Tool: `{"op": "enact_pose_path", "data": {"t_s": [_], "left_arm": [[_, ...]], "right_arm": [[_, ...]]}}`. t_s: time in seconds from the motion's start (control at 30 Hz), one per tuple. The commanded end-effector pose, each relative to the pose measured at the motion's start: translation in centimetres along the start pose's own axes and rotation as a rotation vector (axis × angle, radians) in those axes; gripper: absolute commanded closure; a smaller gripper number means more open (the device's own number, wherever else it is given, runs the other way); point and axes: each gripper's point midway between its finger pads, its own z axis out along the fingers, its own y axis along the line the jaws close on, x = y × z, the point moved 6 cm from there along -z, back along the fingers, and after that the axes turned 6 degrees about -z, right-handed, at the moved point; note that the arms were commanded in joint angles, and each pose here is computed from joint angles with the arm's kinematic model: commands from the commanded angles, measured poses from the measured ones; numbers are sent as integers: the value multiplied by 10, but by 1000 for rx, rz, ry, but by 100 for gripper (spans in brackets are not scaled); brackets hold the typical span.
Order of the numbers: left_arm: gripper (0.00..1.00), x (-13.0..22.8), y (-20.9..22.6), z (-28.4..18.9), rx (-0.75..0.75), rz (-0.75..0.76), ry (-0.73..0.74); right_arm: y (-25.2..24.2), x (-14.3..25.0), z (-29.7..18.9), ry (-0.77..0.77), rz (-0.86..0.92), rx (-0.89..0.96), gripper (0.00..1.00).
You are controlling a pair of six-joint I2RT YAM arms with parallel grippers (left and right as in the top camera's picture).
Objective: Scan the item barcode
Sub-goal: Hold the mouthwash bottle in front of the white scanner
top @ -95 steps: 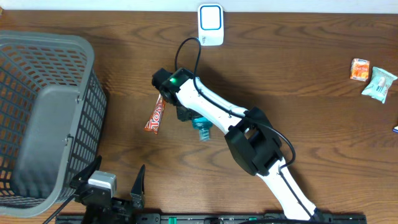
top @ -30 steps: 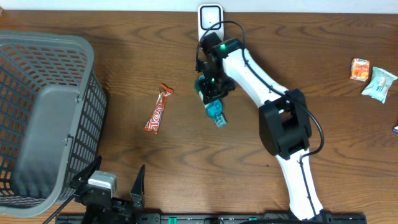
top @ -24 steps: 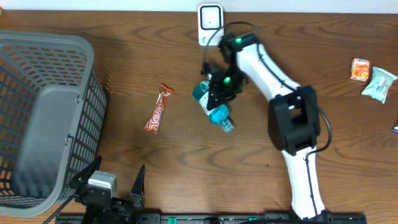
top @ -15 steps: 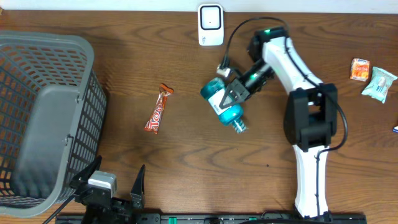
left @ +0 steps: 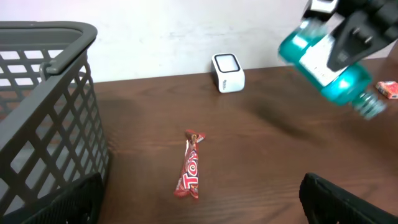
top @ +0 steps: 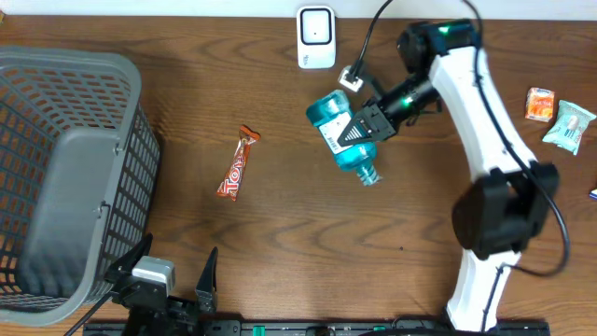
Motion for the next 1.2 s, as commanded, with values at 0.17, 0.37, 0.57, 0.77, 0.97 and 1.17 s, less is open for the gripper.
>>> {"op": "enact_pose_path", "data": {"t_s": [0.17, 0.37, 0.57, 0.77, 0.97, 1.17], "left_arm": [[0, 0, 0, 0, 2, -2, -2], [0, 0, 0, 0, 2, -2, -2], [0, 0, 0, 0, 2, -2, -2], [0, 0, 0, 0, 2, -2, -2], [0, 0, 0, 0, 2, -2, -2], [0, 0, 0, 0, 2, -2, -2]], "right_arm": [[51, -13, -18, -54, -81, 33, 99], [22, -12, -12, 94, -184, 263, 99], [-24, -56, -6, 98, -401, 650, 99], [-79, -102, -18, 37, -476, 1078, 99], [-133, -141, -28, -108, -506, 1388, 99], [-167, -162, -18, -227, -561, 1528, 99]]}}
